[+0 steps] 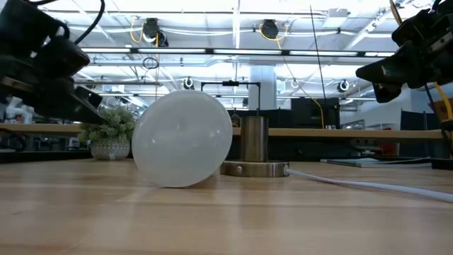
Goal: Screw lightbulb
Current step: Insert the lightbulb into the lamp
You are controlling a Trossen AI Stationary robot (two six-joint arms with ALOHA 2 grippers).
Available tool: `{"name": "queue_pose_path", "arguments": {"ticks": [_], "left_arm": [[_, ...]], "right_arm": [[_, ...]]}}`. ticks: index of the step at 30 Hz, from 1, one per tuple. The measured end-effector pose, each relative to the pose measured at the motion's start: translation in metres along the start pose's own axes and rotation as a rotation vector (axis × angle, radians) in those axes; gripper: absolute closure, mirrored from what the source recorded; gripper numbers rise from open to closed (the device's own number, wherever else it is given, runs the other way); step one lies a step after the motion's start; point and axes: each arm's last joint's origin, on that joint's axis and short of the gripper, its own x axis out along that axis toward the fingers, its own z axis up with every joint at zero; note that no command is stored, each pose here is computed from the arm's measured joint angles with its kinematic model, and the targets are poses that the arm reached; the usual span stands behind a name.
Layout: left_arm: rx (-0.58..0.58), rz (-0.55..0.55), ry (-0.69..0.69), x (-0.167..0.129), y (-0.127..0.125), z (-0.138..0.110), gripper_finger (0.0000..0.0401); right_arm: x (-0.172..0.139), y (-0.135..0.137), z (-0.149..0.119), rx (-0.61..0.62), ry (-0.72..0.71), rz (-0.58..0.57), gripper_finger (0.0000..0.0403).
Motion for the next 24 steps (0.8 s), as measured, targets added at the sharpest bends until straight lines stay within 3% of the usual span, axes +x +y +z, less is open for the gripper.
{"name": "queue_pose_path", "arguments": {"ticks": [8,11,18,24], "left_arm": [[0.192,-0.012,0.095,0.01,-0.014,0.035,0.0401],[0.214,0.003,0.125,0.021,-0.015,0.049,0.0401],[0.045,0.044,0.078,0.045,-0.014,0.087,0.0401],[0.026,-0.022,0.023,0.06,-0.016,0.1,0.0386]], "right_arm": [[0.0,0.0,0.0,0.0,0.0,0.0,0.0403],[0.0,0.0,0.0,0.0,0.0,0.0,0.0403],[0.0,0.0,0.0,0.0,0.0,0.0,0.0403],[0.0,0.0,0.0,0.0,0.0,0.0,0.0403]]}}
